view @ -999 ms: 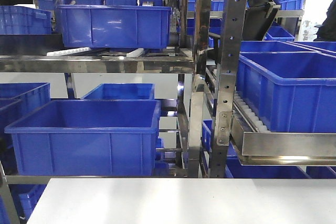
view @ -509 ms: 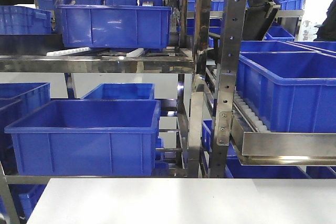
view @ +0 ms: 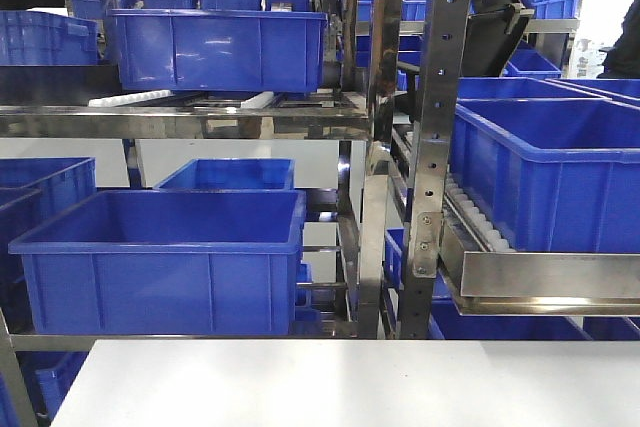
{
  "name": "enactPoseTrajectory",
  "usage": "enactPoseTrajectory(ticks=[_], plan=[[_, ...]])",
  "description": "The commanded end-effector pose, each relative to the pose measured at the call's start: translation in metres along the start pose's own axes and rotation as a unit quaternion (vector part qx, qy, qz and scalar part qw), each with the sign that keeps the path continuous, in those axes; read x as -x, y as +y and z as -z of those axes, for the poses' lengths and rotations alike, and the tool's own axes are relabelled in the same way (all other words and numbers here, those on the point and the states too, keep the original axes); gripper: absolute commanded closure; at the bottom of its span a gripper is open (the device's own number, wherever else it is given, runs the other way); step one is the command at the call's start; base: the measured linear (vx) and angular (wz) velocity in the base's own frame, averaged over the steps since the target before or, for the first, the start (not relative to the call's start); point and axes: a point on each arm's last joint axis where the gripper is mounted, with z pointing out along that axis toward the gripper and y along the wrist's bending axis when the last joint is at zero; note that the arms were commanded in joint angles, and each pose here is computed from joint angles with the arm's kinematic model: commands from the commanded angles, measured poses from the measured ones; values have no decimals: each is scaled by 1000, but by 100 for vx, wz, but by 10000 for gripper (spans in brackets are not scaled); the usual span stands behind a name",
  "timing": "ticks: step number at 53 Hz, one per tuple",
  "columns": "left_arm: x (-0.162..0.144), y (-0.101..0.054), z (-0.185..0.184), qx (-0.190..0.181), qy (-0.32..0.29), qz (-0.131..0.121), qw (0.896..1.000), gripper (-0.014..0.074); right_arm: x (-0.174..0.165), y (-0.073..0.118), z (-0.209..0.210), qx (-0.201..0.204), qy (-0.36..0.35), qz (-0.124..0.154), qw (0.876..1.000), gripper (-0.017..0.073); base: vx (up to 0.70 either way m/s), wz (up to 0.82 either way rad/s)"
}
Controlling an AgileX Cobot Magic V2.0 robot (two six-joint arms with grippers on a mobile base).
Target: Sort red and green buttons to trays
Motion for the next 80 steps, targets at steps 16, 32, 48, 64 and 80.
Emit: enactPoseTrajectory(ticks=[16,32,48,64,80], plan=[[15,0,-43,-30,-104,28,994,106,24,2,3,11,-99,-2,995,569,0,0],[20,-1,-49,-57,-125,114,984,543,24,2,3,12,-99,-2,995,569,0,0],[41,0,-33,-49,-101,150,982,595,39,5,7,29,-137,6,990,569,0,0],[97,6,3,2,-36,89,995,594,89,18,42,71,-150,-1,986,569,0,0],[150,7,62,60,-18,54,997,594,148,26,120,60,-140,18,988,569,0,0]])
